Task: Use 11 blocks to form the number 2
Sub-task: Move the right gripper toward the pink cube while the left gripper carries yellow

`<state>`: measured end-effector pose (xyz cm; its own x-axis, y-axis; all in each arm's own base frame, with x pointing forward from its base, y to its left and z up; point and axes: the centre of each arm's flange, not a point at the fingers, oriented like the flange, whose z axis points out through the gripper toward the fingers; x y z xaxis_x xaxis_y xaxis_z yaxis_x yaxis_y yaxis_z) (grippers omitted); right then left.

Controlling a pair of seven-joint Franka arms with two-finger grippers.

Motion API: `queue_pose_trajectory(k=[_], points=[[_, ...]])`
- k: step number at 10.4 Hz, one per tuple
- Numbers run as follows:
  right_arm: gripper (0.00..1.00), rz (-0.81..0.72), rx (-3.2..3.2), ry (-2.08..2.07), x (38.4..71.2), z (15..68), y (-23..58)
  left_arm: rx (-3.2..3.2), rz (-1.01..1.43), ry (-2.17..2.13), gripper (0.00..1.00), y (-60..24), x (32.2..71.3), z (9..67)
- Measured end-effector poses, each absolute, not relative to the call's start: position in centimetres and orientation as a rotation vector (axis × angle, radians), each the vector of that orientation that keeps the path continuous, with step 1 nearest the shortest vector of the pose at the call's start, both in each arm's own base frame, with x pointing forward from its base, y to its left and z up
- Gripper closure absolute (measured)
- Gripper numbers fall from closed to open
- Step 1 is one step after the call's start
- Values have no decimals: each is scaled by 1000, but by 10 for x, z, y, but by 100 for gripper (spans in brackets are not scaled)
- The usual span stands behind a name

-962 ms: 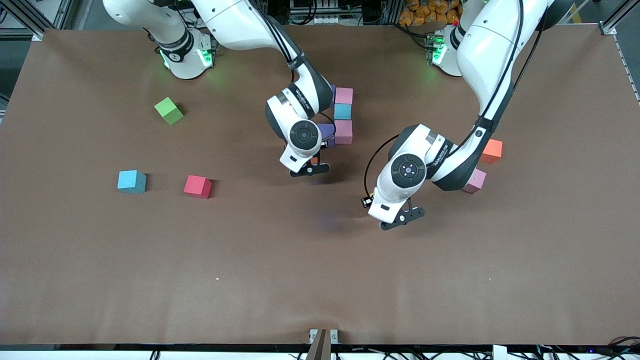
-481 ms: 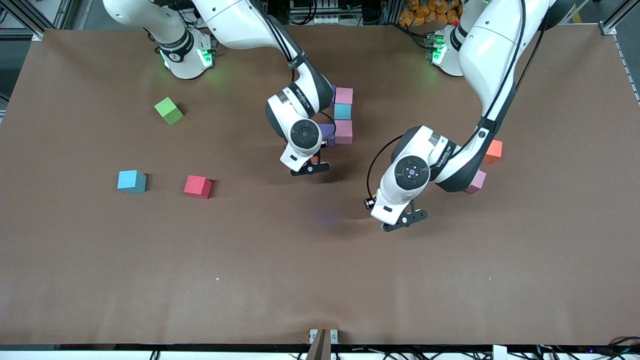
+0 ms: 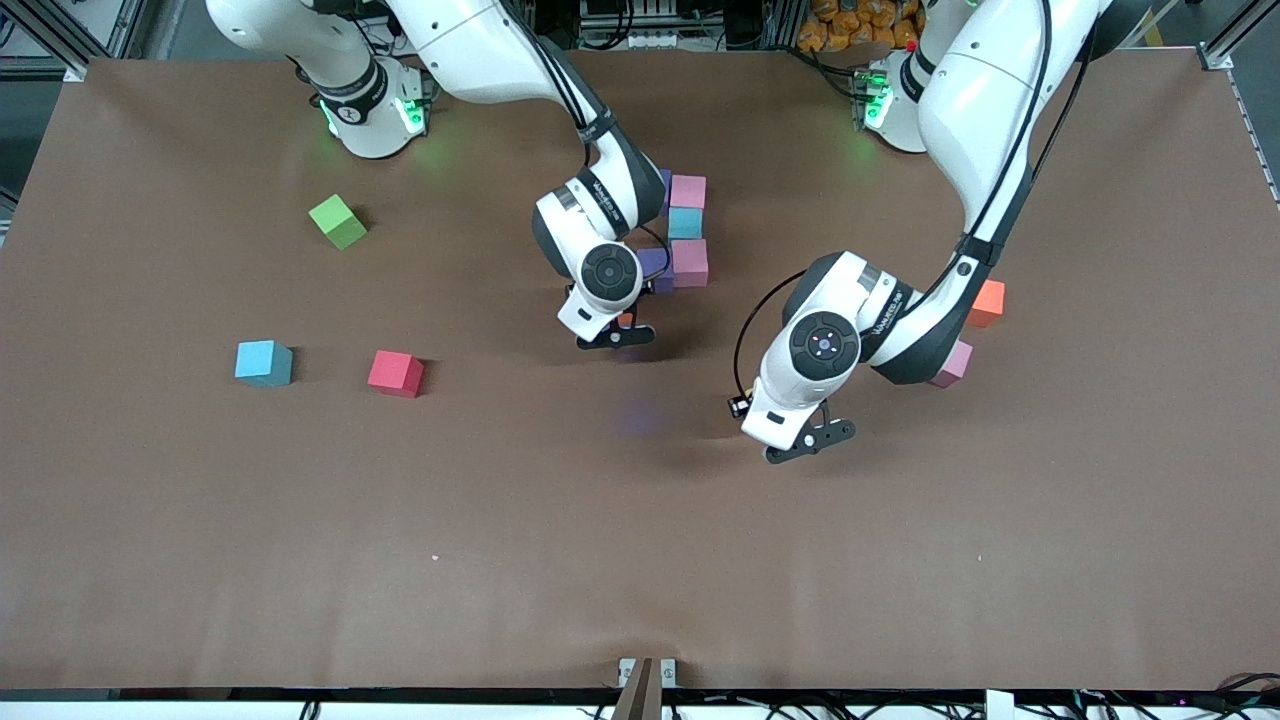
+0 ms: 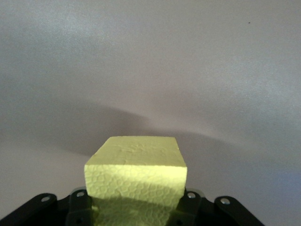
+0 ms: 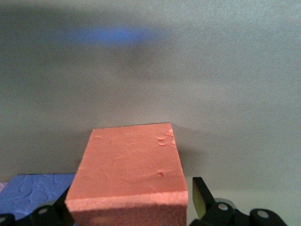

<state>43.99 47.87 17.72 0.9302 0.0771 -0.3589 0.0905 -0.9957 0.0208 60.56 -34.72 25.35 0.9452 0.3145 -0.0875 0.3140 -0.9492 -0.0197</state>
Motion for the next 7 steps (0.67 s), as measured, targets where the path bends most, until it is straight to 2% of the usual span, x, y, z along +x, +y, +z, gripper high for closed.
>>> queue_pose_trajectory(k=[7], points=[[0, -697, 3099, 51, 479, 237, 476, -3099, 131, -498, 44, -348, 606, 255]])
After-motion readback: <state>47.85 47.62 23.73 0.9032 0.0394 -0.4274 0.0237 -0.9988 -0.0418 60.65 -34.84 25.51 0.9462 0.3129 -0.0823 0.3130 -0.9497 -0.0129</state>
